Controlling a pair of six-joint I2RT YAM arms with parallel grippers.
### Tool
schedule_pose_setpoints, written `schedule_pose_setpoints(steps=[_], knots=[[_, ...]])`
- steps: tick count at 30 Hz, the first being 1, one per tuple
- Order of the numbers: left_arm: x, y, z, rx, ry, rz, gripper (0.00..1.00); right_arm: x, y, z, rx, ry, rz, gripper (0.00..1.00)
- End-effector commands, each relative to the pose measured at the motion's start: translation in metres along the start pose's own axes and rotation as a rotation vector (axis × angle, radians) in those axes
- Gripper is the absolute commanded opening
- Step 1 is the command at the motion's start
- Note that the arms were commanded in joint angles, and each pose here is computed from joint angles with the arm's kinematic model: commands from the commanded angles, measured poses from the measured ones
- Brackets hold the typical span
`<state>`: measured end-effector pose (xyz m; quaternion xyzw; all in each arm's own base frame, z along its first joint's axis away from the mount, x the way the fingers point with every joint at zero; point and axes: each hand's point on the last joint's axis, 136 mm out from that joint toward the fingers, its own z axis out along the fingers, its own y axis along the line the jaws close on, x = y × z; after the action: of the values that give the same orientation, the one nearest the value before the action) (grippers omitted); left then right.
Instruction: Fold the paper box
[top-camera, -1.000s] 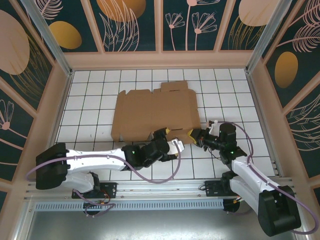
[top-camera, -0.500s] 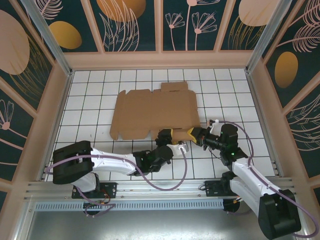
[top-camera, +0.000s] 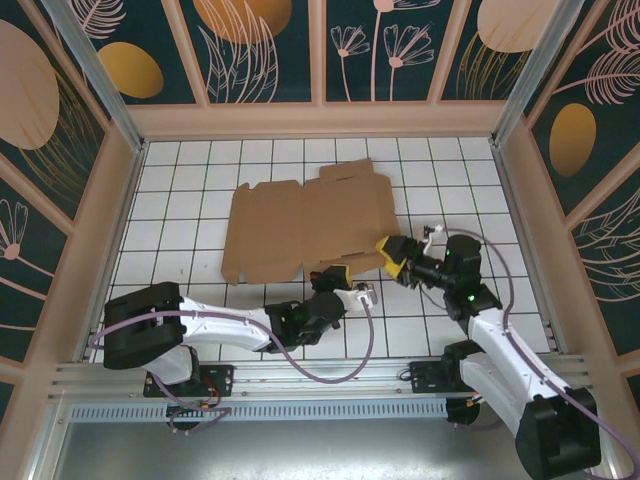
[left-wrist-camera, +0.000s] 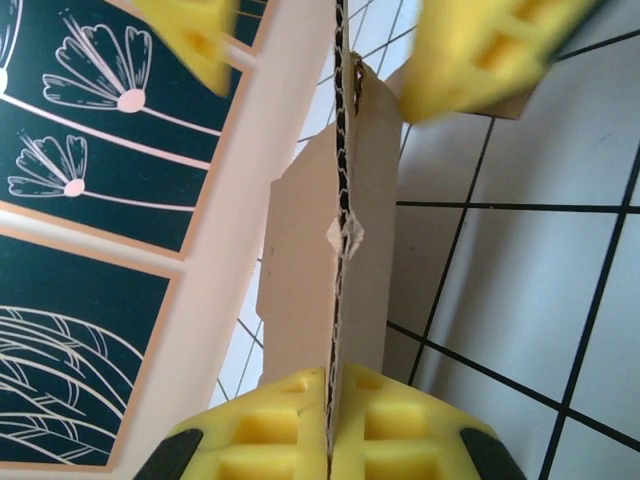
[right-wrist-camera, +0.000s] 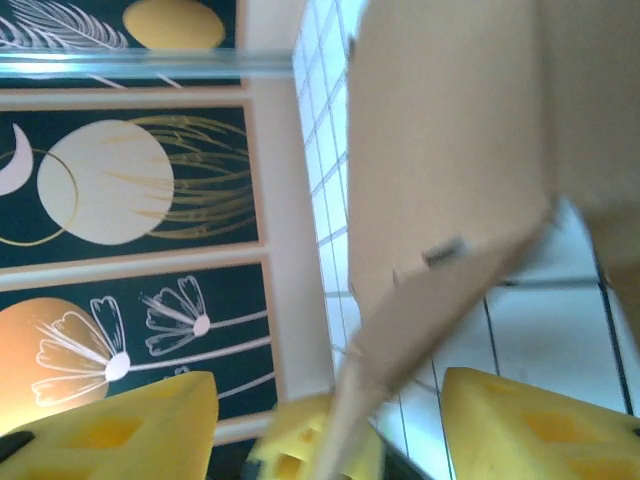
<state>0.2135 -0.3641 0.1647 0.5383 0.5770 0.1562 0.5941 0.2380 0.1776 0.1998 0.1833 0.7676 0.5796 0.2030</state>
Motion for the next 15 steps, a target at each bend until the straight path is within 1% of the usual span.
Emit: schedule_pose_setpoints(steps=[1, 3, 4, 7, 10, 12, 13, 15], knots=[[-0.025, 0.052, -0.007, -0.081, -0.031, -0.171, 0.0, -0.038, 0.072, -0.037, 0.045, -0.219, -0.258, 0.71], [-0.034, 0.073, -0.01, -0.088, -0.043, -0.245, 0.0, -0.053, 0.111, -0.06, 0.059, -0.325, -0.357, 0.76], [-0.041, 0.087, -0.012, -0.093, -0.053, -0.29, 0.0, -0.06, 0.133, -0.072, 0.062, -0.376, -0.407, 0.76], [-0.066, 0.126, -0.02, -0.097, -0.114, -0.421, 0.0, -0.073, 0.178, -0.101, 0.086, -0.5, -0.486, 0.75], [-0.105, 0.17, -0.035, -0.082, -0.212, -0.57, 0.0, -0.083, 0.211, -0.128, 0.094, -0.618, -0.529, 0.73], [-0.133, 0.205, -0.05, -0.066, -0.299, -0.692, 0.0, -0.088, 0.229, -0.144, 0.087, -0.696, -0.55, 0.71], [-0.144, 0.225, -0.059, -0.069, -0.347, -0.763, 0.0, -0.089, 0.237, -0.15, 0.077, -0.719, -0.568, 0.71], [-0.152, 0.26, -0.074, -0.075, -0.418, -0.912, 0.0, -0.089, 0.253, -0.154, 0.058, -0.734, -0.609, 0.71]])
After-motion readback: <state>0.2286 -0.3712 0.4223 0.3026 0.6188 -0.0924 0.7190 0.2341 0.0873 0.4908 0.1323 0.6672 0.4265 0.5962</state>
